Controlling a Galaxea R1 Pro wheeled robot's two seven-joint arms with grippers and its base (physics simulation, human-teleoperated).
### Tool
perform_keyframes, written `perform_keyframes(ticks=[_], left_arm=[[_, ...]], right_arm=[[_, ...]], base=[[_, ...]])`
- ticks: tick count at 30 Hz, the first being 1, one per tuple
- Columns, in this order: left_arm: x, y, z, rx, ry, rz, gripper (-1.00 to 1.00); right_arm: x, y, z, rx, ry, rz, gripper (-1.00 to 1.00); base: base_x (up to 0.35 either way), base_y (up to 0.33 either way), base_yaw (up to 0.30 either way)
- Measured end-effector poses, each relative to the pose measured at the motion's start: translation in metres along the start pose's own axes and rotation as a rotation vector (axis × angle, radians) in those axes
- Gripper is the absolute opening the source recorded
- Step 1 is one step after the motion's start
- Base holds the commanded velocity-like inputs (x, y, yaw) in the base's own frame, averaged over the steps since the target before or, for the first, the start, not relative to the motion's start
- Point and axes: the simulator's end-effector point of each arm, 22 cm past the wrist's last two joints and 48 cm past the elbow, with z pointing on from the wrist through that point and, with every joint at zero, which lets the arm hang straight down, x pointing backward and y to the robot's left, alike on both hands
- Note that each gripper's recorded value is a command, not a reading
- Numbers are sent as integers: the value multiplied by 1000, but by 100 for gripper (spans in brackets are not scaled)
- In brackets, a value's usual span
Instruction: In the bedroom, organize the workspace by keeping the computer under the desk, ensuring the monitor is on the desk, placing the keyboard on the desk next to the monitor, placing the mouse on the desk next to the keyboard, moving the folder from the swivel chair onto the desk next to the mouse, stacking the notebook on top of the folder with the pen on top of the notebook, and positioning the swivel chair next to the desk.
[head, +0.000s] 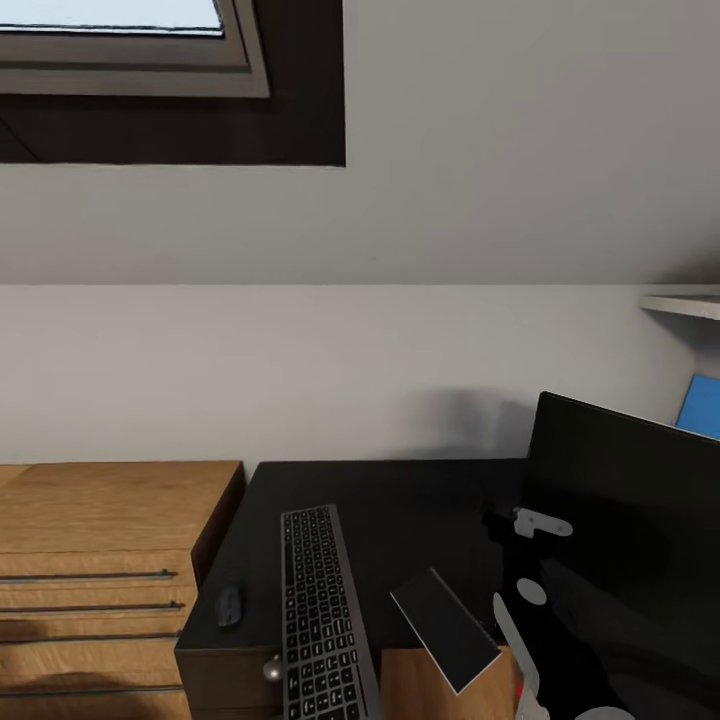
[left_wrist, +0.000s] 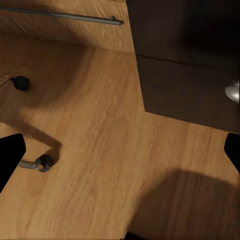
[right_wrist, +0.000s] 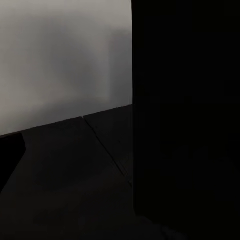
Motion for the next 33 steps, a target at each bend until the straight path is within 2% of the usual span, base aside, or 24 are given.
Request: perform_keyframes(ticks=[5,11,20,33], left_arm=[[0,0,0,-1,0,-1,100],[0,1,0,-1,0,0,100],[0,0,0,0,0,-1,100],[0,0,0,0,-3,-1,100]], right_arm=[[0,0,0,0,0,0,100],[0,0,0,-1,-1,0,100],[-1,0,0,-1,-1,0,100],[-1,0,0,0,-1,0,100]], base=[[0,0,-205],[10,0,-46],[256,0,-3],[107,-47,0]])
